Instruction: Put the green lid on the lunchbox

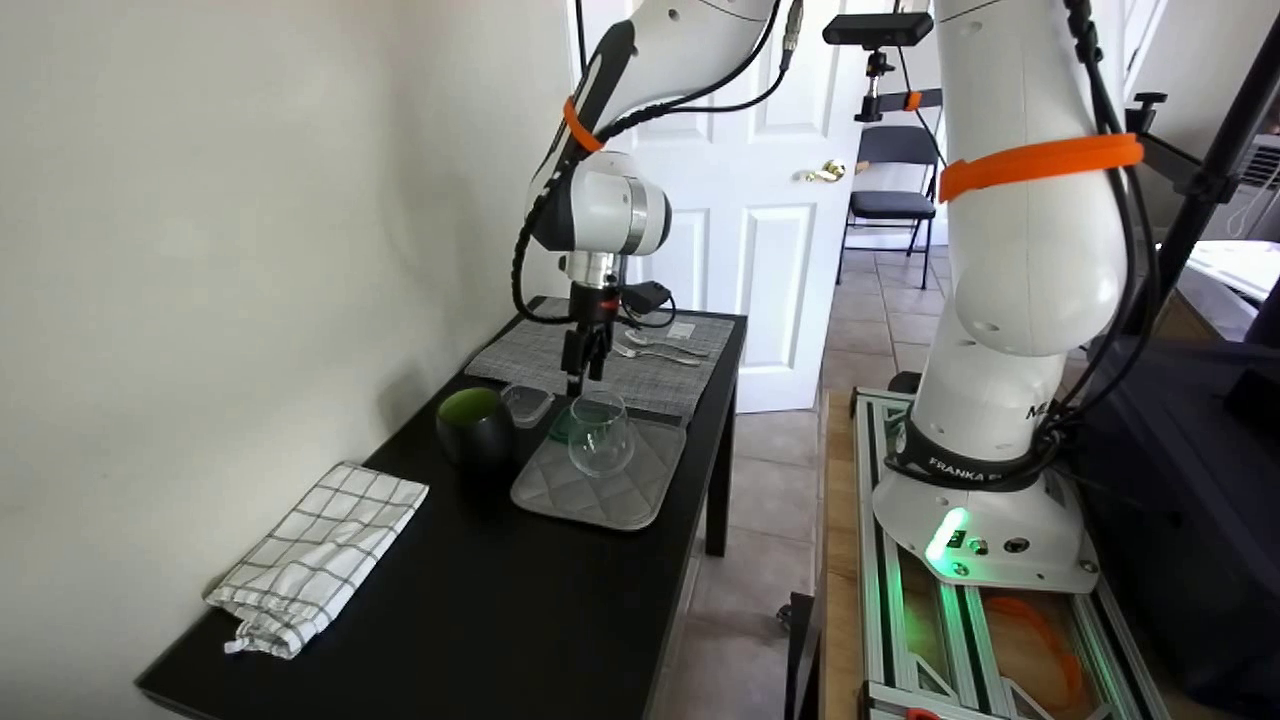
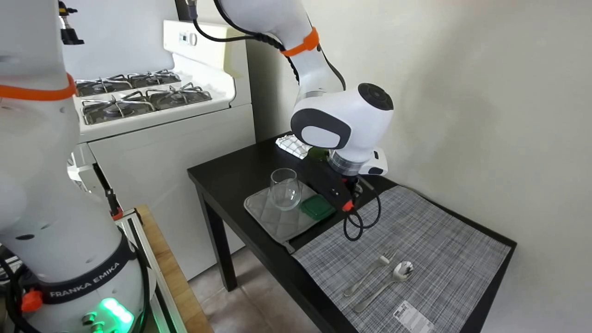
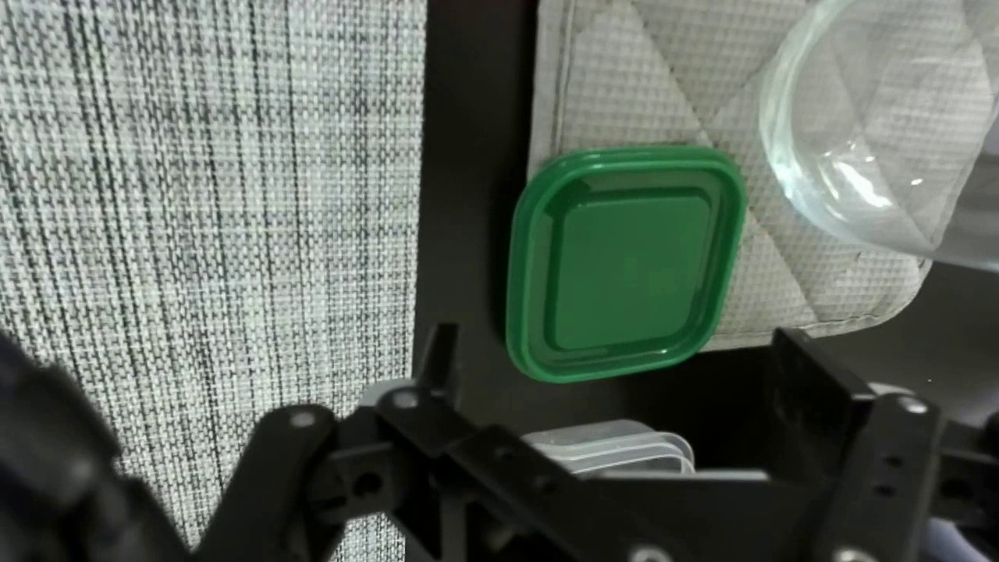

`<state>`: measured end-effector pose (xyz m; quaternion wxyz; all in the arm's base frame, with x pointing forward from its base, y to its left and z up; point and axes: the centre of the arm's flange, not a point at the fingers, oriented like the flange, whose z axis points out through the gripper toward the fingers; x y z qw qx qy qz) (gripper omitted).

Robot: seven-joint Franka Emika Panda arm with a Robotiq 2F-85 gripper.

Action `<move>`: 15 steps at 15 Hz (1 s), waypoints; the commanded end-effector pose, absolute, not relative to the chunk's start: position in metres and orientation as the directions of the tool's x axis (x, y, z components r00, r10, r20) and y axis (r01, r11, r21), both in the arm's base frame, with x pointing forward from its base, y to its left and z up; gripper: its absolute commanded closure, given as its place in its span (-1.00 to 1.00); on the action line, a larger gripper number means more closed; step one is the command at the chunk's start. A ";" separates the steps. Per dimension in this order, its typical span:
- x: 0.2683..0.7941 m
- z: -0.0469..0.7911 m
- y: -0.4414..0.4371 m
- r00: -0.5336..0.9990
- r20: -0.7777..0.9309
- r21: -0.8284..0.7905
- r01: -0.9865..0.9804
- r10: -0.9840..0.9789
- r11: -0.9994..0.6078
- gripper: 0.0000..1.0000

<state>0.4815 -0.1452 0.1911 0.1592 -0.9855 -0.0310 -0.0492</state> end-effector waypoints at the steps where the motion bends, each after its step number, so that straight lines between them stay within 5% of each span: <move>1: 0.495 0.171 -0.152 0.991 0.124 -0.347 0.081 0.040 -0.934 -1.00; 7: 0.504 0.153 -0.152 0.993 0.115 -0.384 0.077 0.035 -0.920 -1.00; 10: 0.505 0.147 -0.152 0.994 0.102 -0.377 0.076 0.040 -0.923 -0.39; 11: 0.506 0.145 -0.153 0.994 0.097 -0.375 0.074 0.040 -0.924 -0.39; 15: 0.507 0.142 -0.156 0.995 0.093 -0.372 0.069 0.037 -0.926 0.26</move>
